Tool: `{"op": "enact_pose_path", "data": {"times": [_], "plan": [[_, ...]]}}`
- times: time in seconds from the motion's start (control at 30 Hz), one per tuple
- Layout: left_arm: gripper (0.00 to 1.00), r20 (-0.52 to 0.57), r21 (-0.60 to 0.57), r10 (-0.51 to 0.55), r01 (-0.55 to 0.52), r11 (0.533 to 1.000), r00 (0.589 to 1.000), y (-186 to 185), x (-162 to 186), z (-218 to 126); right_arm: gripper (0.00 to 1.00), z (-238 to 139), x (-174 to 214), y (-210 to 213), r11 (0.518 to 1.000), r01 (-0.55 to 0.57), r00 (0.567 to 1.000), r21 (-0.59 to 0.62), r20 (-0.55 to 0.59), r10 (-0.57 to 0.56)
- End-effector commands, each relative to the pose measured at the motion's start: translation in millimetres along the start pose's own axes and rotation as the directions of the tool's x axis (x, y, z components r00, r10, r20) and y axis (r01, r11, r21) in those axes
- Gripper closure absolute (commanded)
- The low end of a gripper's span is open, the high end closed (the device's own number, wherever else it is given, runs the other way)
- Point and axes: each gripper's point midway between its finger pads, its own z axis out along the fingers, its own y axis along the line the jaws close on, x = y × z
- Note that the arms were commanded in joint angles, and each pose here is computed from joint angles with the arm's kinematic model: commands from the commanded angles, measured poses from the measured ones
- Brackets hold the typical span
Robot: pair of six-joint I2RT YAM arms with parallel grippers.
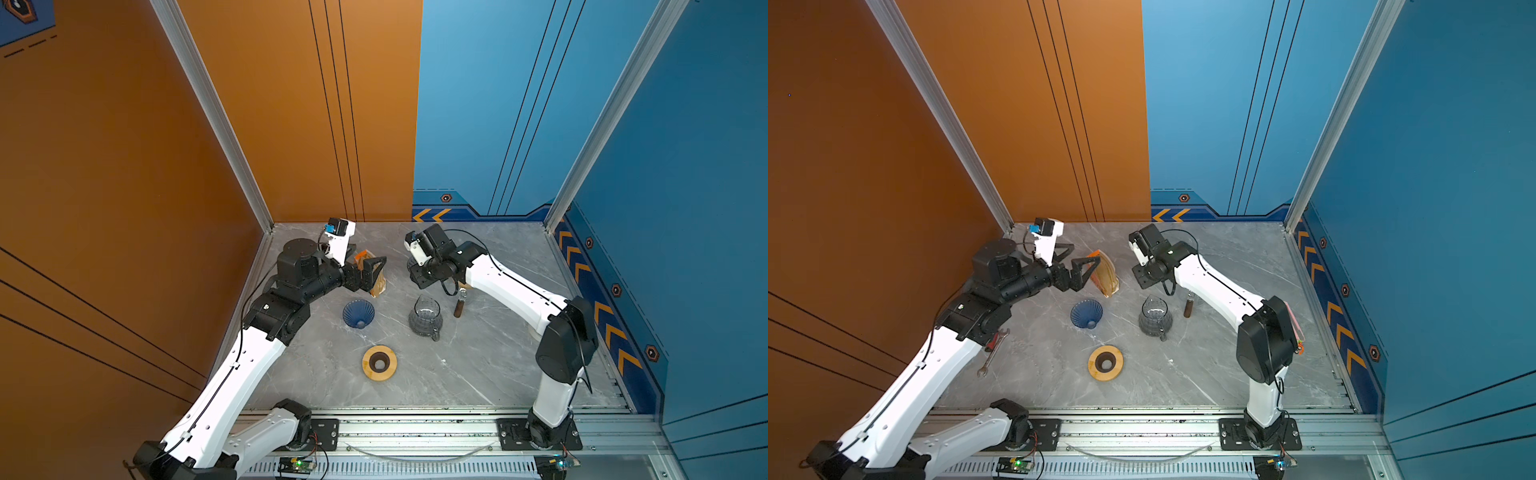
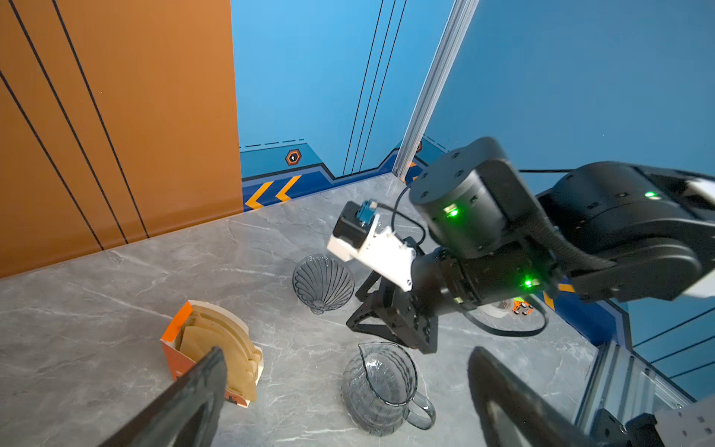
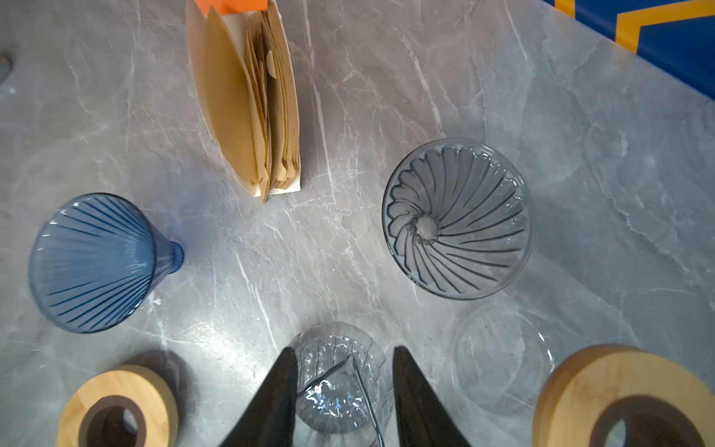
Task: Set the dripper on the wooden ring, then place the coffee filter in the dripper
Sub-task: 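Lower the right gripper onto the clear ribbed glass dripper and close it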
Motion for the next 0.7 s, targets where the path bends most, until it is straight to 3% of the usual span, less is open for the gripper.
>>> {"op": "enact_pose_path", "data": {"times": [0.0, 0.67], "plan": [[0.02, 0.024, 0.069, -0.006, 0.005, 0.998, 1.000, -9, -4, -1, 0.60, 3, 4, -13, 0.991, 0.093, 0.994, 0.096, -0.069, -0.086], [0.02, 0.041, 0.077, -0.025, 0.022, 0.997, 0.999, -12, -4, 0, 0.61, 58, -4, -29, 0.965, 0.199, 0.970, 0.171, -0.174, -0.169]]}}
